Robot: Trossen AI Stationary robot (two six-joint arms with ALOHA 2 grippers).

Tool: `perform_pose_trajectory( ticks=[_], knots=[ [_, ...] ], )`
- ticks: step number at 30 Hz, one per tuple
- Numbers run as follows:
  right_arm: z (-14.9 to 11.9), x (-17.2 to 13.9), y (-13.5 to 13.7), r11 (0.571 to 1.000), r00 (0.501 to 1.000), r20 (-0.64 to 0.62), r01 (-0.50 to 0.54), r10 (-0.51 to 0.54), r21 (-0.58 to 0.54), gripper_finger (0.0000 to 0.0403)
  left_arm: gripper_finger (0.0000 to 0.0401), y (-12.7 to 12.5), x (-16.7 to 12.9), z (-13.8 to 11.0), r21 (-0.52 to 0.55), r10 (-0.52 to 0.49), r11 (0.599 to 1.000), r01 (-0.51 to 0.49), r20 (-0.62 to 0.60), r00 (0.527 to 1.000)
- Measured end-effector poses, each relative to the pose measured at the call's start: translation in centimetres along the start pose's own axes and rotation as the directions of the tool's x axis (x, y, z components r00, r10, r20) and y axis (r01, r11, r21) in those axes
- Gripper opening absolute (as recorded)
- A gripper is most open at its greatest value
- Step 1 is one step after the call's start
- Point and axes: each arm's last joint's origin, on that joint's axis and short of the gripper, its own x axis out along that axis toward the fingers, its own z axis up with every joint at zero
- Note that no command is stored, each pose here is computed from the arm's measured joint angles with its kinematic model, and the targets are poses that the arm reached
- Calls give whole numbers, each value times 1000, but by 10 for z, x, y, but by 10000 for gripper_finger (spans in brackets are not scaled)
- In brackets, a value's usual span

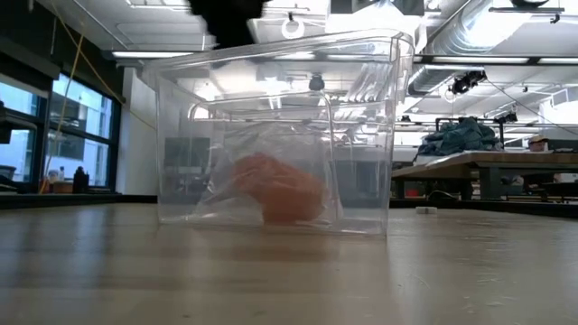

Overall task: Roll bandage
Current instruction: Adjust the transparent bin to the center of the table

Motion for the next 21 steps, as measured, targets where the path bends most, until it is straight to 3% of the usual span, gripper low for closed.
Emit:
perform_pose_trajectory(
  ticks=[3,6,9,12,17,21],
  knots=[
    [-11,-3,-2,999,998,-51,28,-28,15,91,0,0,-19,-42,-109,4,994,-6,-15,1000],
    [-32,10,-6,996,982,-180,75,-66,45,17,0,3,-37,-73,-219,41,975,-46,-27,999],
    [-60,39,-10,989,941,-330,109,-72,97,12,0,11,-42,-98,-337,107,928,-161,-174,979],
    [-86,72,-12,983,918,-398,73,1,169,2,0,17,-33,-113,-390,103,895,-216,-289,952],
    [-103,114,-19,948,930,-343,-15,129,317,1,0,18,-1,-119,-381,32,911,-155,-309,951],
    [-101,135,-30,916,960,-248,-19,129,401,0,0,18,21,-114,-376,-3,920,-110,-287,958]
  ],
)
